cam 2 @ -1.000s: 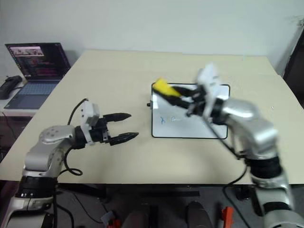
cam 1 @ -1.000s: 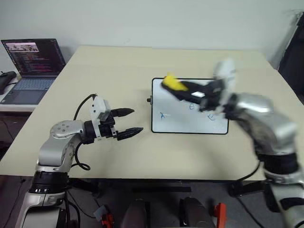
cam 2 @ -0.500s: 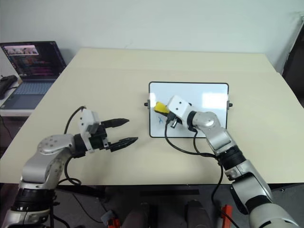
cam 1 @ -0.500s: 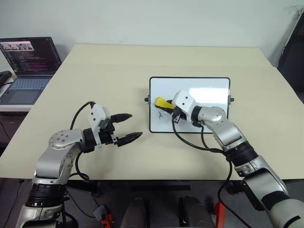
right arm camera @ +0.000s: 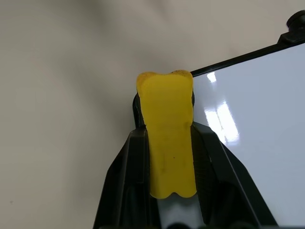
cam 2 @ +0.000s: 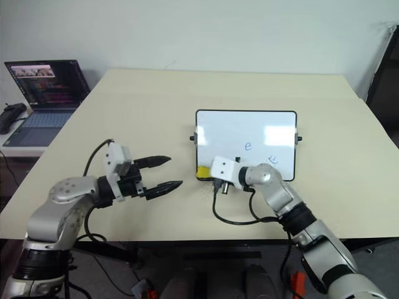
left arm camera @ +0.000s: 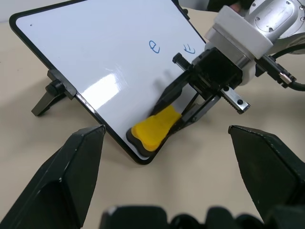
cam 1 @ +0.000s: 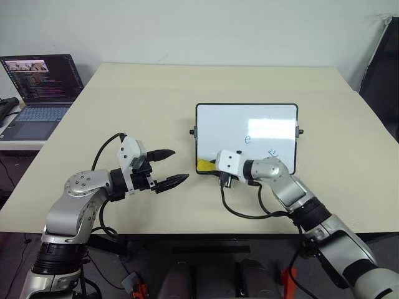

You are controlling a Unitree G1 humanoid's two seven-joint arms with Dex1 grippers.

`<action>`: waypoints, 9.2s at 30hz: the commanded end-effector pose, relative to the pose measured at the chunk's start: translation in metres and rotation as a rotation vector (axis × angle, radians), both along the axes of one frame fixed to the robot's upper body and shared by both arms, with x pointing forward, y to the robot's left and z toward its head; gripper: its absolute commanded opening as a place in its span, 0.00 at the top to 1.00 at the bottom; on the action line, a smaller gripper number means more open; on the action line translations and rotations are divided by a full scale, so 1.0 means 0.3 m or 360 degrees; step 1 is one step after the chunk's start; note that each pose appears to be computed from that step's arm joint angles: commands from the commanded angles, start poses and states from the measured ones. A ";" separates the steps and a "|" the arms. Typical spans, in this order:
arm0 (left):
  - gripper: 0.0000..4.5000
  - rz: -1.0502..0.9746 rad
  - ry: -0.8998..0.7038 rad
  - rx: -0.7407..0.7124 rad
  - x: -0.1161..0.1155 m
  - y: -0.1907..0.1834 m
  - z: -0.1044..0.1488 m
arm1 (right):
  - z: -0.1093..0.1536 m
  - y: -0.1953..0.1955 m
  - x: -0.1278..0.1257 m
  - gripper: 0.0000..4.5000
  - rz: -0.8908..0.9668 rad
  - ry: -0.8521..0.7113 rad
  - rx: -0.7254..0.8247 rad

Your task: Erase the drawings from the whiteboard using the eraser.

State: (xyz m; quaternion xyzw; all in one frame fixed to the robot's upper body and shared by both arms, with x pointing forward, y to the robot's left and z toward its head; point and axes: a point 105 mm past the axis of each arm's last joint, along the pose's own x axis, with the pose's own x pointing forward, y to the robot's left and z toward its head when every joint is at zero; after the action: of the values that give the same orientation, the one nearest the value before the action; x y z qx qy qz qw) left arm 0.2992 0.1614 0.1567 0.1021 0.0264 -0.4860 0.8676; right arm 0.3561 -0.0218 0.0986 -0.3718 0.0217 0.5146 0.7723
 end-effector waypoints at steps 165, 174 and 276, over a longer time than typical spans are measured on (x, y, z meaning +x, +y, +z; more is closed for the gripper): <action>0.00 -0.0385 -0.0208 0.0086 0.048 -0.163 0.126 | 0.267 -0.603 0.019 0.82 -0.0847 -0.0290 0.0532; 0.00 -0.0381 -0.0200 0.0086 0.043 -0.159 0.121 | 0.122 -0.618 0.051 0.82 -0.0831 -0.0218 0.0273; 0.00 0.1064 -0.0396 -0.0276 0.355 -0.090 -0.108 | 0.030 -0.846 0.072 0.01 -0.1778 -0.0267 0.1435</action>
State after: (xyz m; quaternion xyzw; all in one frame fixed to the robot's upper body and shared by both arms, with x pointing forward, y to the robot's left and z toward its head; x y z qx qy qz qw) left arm 0.4049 0.1369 0.1180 0.0653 -0.0698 -0.1645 0.9817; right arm 0.3738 -0.2750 0.0876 0.0101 -0.0271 -0.0222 0.9993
